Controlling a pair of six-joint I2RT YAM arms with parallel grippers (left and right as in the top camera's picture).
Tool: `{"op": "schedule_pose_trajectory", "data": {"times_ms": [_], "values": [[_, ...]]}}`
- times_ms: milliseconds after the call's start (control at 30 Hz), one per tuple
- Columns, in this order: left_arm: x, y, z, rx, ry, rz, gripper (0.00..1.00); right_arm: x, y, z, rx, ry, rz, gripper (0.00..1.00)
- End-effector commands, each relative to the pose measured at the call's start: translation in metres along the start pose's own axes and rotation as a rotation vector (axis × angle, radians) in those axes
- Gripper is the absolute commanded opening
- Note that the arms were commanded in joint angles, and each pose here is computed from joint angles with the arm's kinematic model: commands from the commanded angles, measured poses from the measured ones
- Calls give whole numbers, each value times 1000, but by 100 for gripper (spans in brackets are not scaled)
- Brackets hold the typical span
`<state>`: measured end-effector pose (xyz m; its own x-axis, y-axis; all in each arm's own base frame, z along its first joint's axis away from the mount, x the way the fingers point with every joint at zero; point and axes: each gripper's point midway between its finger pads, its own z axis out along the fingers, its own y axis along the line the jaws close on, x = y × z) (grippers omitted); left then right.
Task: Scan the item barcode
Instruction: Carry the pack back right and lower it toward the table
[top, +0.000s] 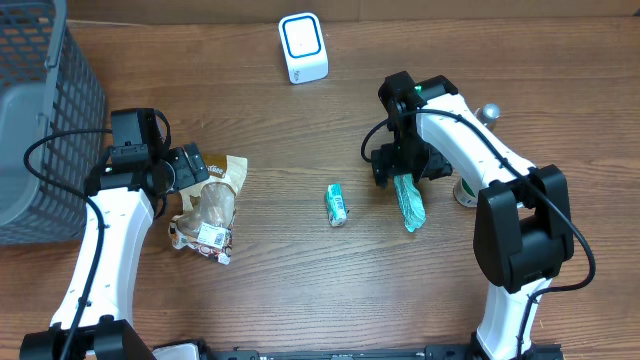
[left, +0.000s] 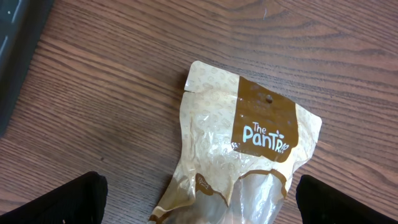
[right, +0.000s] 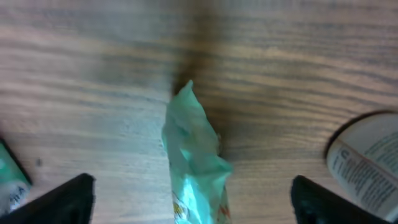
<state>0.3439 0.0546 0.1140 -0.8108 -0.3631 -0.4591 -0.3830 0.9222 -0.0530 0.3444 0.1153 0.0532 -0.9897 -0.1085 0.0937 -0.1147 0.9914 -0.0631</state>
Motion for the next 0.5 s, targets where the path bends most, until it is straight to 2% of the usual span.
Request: {"op": "schedule_pose_trajectory", "data": {"times_ms": [0,300,467], "values": [[-8,-1,-3,-1,-18,7,100,-7,-1,-1,1,-36,46,100],[-8,-1,-3,-1,-18,7,100,-28,2,-5,-15,-123,84,100],[-8,-1,-3,-1,-18,7,100,-39,5,-28,-35,-178,124,100]]}}
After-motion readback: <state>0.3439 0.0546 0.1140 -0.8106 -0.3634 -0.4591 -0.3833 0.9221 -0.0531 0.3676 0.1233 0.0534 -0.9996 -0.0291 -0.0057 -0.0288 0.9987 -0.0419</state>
